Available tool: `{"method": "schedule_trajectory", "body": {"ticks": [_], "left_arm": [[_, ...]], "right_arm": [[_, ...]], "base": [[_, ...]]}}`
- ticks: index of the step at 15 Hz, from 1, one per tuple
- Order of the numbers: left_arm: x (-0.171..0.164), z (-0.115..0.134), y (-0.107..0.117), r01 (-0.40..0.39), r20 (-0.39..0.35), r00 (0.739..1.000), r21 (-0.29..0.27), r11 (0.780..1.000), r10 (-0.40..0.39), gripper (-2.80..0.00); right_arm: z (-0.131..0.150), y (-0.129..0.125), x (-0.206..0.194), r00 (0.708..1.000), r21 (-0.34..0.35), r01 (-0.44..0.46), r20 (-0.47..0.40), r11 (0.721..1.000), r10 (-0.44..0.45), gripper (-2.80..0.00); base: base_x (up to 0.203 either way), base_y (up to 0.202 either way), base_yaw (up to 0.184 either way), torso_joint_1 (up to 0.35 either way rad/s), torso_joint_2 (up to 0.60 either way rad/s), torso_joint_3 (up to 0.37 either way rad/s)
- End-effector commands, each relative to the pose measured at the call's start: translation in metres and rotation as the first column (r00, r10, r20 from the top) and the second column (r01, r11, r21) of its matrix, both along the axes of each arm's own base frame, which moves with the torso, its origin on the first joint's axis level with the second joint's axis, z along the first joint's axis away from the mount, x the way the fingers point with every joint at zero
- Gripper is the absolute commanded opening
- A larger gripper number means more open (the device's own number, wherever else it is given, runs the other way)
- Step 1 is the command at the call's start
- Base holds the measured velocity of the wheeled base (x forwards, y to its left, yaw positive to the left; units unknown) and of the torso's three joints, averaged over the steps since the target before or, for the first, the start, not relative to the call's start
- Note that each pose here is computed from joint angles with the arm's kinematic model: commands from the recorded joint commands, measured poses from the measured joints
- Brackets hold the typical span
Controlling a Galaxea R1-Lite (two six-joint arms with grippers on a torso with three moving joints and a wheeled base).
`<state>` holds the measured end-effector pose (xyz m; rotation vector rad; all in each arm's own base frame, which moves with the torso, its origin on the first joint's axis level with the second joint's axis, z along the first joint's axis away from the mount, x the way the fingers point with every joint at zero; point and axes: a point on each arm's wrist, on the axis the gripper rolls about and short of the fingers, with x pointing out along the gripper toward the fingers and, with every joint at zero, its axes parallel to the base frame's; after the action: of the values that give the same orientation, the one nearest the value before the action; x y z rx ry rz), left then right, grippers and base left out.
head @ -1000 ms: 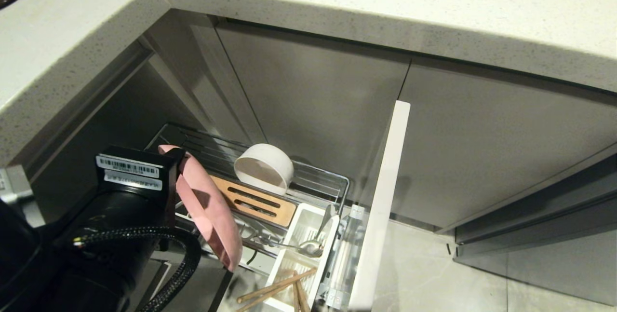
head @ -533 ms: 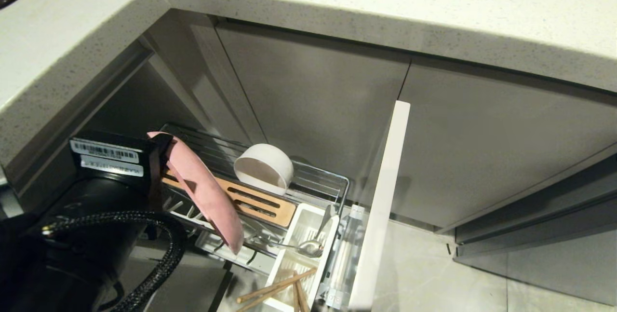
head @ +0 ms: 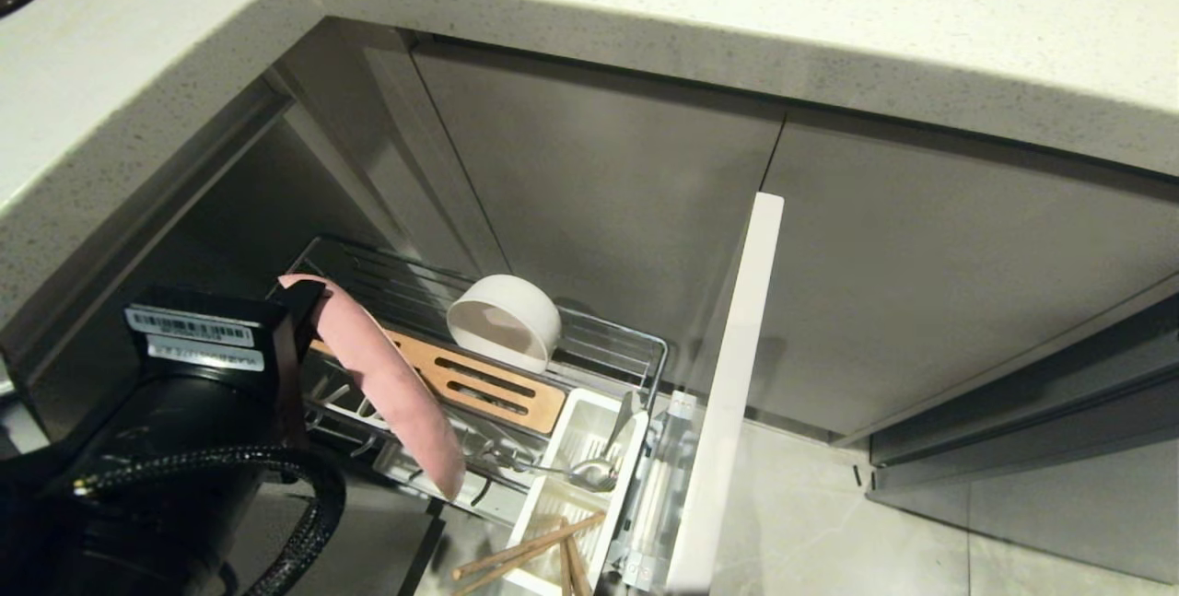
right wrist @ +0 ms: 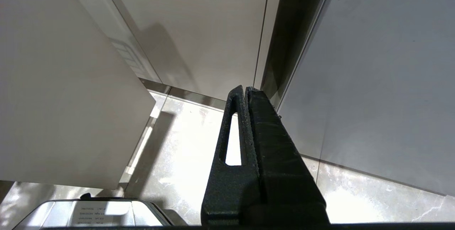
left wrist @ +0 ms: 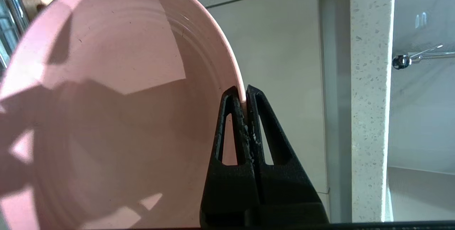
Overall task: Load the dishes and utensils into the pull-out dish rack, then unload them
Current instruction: Pick up the plate and place it in the cupboard
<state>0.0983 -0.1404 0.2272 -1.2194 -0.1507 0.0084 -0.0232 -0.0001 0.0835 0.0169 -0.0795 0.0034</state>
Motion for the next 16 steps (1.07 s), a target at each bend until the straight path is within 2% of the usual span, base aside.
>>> {"method": "schedule_trajectory", "body": {"ticks": [1,10,12,16], "left_arm": [[0.001,-0.004,-0.002,-0.004,-0.008,1.000,-0.004,1.000,0.004,-2.80],[0.003,-0.009,-0.005,0.001,-0.018,1.000,-0.009,1.000,-0.001,-2.80],[0.001,-0.002,-0.003,0.008,0.002,1.000,0.005,1.000,-0.008,-2.80],[-0.004,0.007,0.006,0.045,0.047,0.998,-0.034,0.998,-0.044,-2.80]], "right_arm": [[-0.007,0.000,0.002,1.000,0.000,0.000,-0.026,1.000,0.000,-2.80],[-0.007,0.000,0.002,1.000,0.000,0.000,-0.026,1.000,0.000,-2.80],[-0.007,0.000,0.002,1.000,0.000,0.000,-0.026,1.000,0.000,-2.80],[-0.007,0.000,0.002,1.000,0.000,0.000,-0.026,1.000,0.000,-2.80]], "base": [[0.000,0.000,0.000,0.000,0.00,0.000],[0.000,0.000,0.000,0.000,0.00,0.000],[0.000,0.000,0.000,0.000,0.00,0.000],[0.000,0.000,0.000,0.000,0.00,0.000]]}}
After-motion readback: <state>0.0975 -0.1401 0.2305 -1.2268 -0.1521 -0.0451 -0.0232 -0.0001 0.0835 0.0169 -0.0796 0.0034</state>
